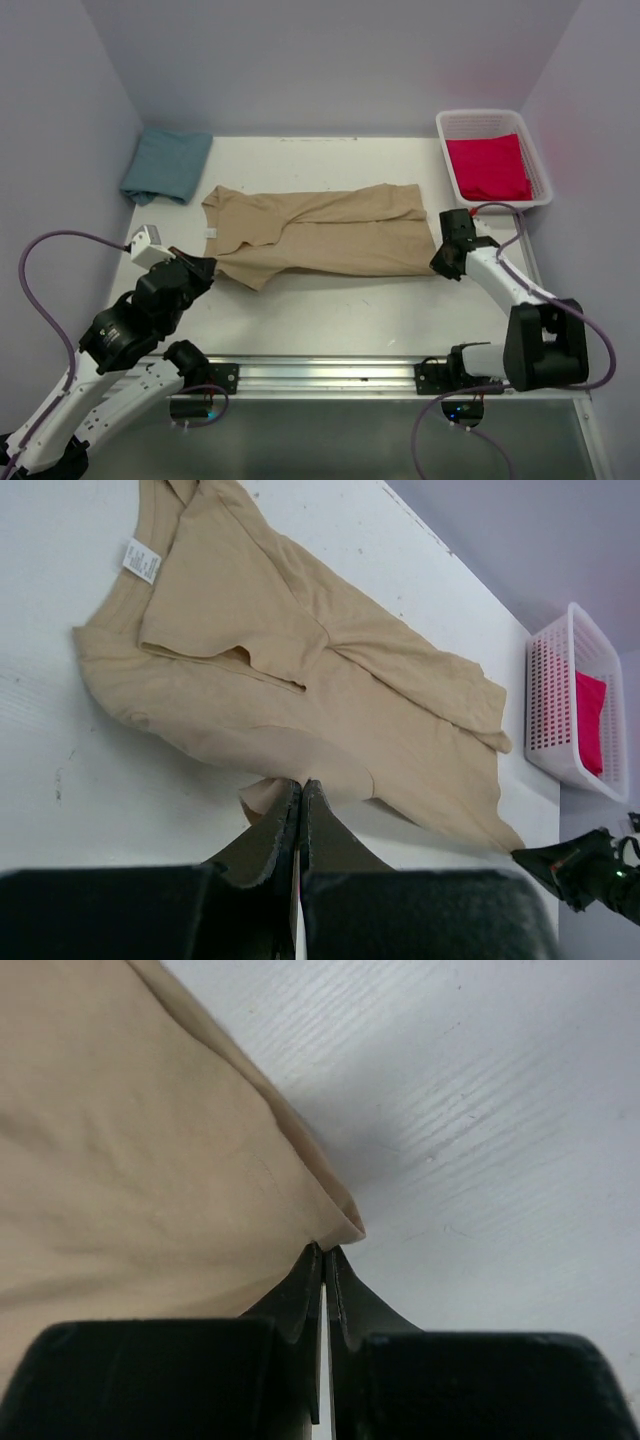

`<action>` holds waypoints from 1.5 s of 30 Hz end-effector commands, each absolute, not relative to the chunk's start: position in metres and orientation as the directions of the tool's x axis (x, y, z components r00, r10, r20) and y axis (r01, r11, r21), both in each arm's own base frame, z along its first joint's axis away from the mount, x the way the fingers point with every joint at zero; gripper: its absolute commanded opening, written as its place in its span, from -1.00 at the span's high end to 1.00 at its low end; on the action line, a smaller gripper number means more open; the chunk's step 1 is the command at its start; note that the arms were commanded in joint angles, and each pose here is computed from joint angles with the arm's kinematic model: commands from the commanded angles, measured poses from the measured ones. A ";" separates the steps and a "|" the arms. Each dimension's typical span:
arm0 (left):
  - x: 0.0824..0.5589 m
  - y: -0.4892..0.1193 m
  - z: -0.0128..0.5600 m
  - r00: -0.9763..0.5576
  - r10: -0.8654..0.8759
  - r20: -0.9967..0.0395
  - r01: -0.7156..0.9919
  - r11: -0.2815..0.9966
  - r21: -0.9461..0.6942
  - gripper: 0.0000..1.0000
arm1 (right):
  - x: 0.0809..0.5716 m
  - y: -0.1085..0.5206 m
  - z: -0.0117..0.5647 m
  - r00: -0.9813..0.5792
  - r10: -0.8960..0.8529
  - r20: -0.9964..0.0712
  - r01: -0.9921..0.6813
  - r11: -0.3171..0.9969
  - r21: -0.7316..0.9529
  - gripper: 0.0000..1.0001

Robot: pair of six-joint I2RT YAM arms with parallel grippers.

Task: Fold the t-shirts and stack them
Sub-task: Grap the side of the flattened tshirt closest away from the robot with both arms, then fold the other side of the tshirt into a rectangle

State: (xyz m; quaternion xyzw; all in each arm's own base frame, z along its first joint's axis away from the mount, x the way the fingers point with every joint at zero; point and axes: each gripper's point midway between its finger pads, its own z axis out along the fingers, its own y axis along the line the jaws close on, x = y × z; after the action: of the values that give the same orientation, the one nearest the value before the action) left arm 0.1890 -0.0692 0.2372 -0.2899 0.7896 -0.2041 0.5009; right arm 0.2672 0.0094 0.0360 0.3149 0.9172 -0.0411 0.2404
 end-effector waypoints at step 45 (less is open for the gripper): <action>0.343 -0.096 0.179 -0.454 -0.332 -0.827 -0.154 0.943 -0.294 1.00 | 0.393 0.016 0.116 -0.635 0.454 -0.625 0.482 0.865 0.138 1.00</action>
State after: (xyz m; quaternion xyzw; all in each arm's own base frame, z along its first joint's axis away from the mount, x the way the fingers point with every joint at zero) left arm 0.3002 -0.0803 0.1452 -0.1850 0.8707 -0.0467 0.4533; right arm 0.3632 0.0172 0.0930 0.2630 0.9186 -0.0308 0.2933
